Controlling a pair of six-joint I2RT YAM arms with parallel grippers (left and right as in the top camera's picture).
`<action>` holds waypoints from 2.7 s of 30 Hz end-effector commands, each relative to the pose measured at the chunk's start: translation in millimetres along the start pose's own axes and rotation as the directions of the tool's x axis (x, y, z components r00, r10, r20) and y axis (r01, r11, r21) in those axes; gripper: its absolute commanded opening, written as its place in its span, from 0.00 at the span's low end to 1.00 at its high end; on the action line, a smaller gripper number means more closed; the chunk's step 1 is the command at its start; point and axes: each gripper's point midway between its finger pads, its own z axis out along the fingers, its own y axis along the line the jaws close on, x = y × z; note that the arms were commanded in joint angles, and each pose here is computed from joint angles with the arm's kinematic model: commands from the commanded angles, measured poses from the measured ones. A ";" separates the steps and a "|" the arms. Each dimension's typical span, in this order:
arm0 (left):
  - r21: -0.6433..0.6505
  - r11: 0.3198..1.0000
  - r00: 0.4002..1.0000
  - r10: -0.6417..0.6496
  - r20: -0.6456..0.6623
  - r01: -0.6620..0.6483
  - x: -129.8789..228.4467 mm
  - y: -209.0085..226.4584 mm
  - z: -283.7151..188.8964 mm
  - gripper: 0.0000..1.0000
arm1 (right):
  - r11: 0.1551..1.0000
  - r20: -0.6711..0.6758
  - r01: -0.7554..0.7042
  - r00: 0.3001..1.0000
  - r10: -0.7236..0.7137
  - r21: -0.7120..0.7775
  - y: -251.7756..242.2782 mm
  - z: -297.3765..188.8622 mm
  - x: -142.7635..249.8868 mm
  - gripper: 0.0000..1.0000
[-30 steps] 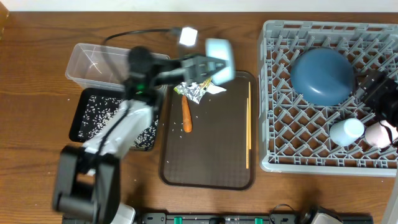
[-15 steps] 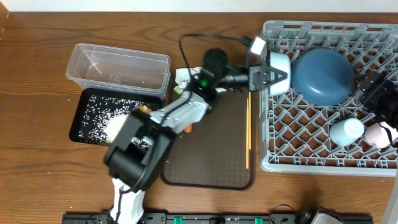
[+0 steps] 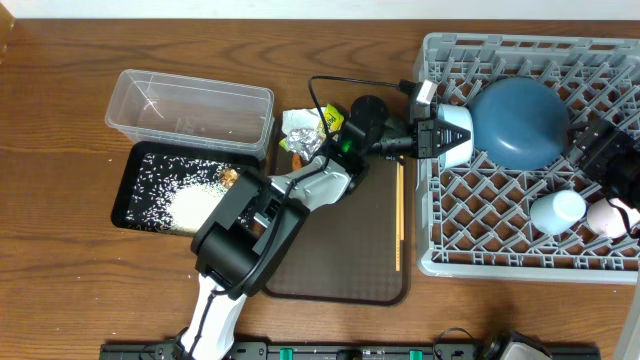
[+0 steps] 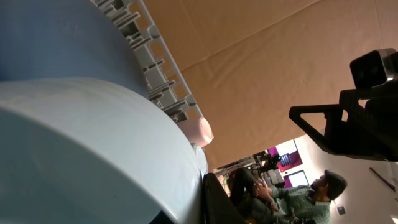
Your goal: Sort waste into correct bins and load items into the dishwasher rack
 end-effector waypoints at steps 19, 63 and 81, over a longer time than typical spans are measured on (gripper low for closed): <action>-0.048 0.997 0.999 -0.052 0.000 0.052 -23.1 24.0 -26.6 0.96 | 1.000 0.000 0.005 1.000 -0.005 -0.003 0.4 -2.6 -0.7 0.80; 0.065 0.996 0.997 -0.066 -0.034 0.068 5.4 -18.6 21.8 0.06 | 1.000 -0.012 0.001 1.000 -0.001 0.000 -0.6 -2.5 2.3 0.81; 0.080 0.990 0.993 -0.118 -0.027 0.120 14.9 -19.4 33.3 0.06 | 1.000 -0.017 0.020 1.000 -0.020 0.000 -0.2 -2.5 3.6 0.81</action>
